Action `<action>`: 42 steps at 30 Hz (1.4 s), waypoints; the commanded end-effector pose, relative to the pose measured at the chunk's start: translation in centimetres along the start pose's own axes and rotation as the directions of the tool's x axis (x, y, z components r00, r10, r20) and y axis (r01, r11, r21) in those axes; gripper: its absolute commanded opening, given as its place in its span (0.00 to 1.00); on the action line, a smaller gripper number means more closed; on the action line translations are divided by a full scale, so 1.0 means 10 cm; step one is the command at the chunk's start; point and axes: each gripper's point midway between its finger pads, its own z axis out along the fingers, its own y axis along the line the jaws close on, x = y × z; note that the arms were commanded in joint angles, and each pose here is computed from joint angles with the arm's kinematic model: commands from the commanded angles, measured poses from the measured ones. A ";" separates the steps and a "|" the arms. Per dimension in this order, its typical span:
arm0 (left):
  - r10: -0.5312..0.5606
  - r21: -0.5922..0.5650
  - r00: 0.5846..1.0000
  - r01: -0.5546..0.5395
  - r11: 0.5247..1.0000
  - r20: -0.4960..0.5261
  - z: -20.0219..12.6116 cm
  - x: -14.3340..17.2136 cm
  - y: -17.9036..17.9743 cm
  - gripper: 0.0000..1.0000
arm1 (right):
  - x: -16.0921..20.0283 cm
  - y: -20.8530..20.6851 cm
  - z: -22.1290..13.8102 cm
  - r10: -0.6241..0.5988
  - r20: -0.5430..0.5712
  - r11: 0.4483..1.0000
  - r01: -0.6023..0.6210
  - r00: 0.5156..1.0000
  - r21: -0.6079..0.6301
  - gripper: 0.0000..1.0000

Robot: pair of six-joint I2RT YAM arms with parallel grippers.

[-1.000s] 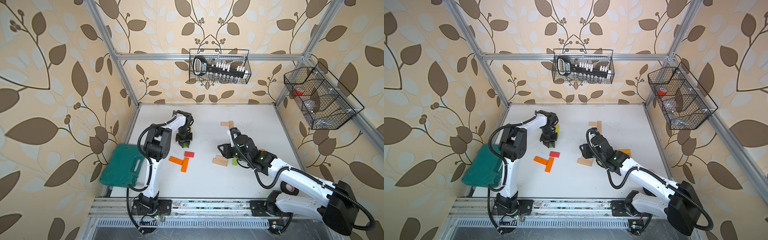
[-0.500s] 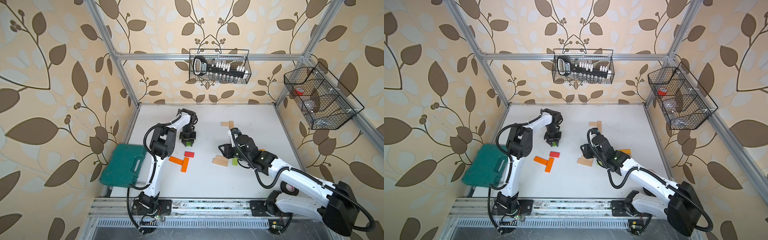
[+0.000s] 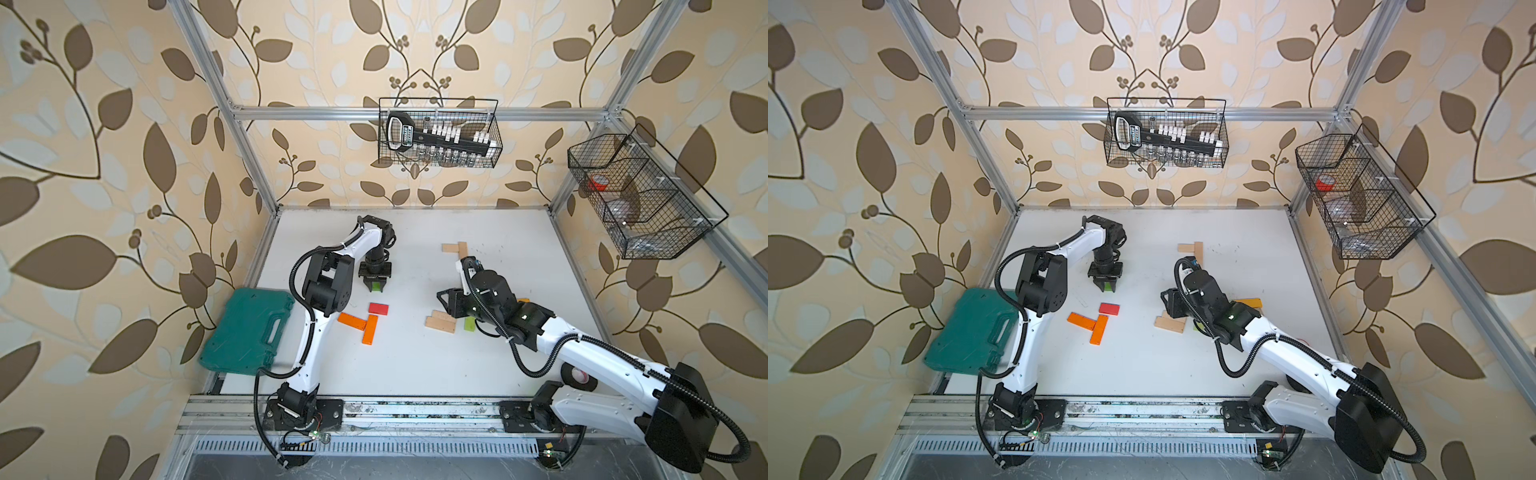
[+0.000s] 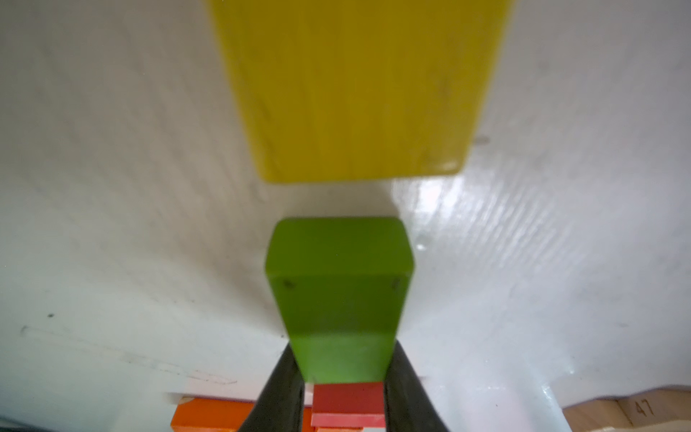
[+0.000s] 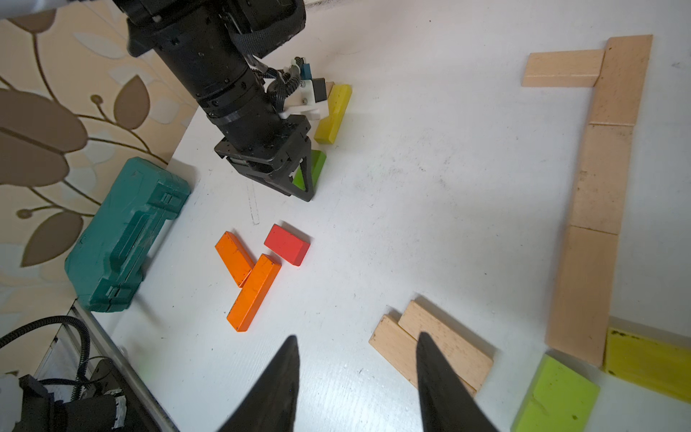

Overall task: Assemble a giraffe with building blocks
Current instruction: Assemble the building block at the center of the board.

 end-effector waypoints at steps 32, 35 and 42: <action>0.000 0.082 0.979 -0.018 0.996 0.206 -1.02 0.20 -0.03 0.68 | -0.02 0.04 -0.06 -0.056 0.028 0.998 0.057 0.998 -0.040 0.46; -0.022 0.079 0.956 -0.001 0.997 0.291 -1.29 0.43 0.10 0.70 | -0.02 0.06 -0.06 -0.095 0.047 0.994 0.098 0.994 -0.055 0.46; -0.159 0.094 0.914 0.134 0.987 0.372 -1.42 1.03 0.56 0.74 | 0.08 0.26 0.07 -0.189 0.008 0.980 0.189 0.982 -0.059 0.46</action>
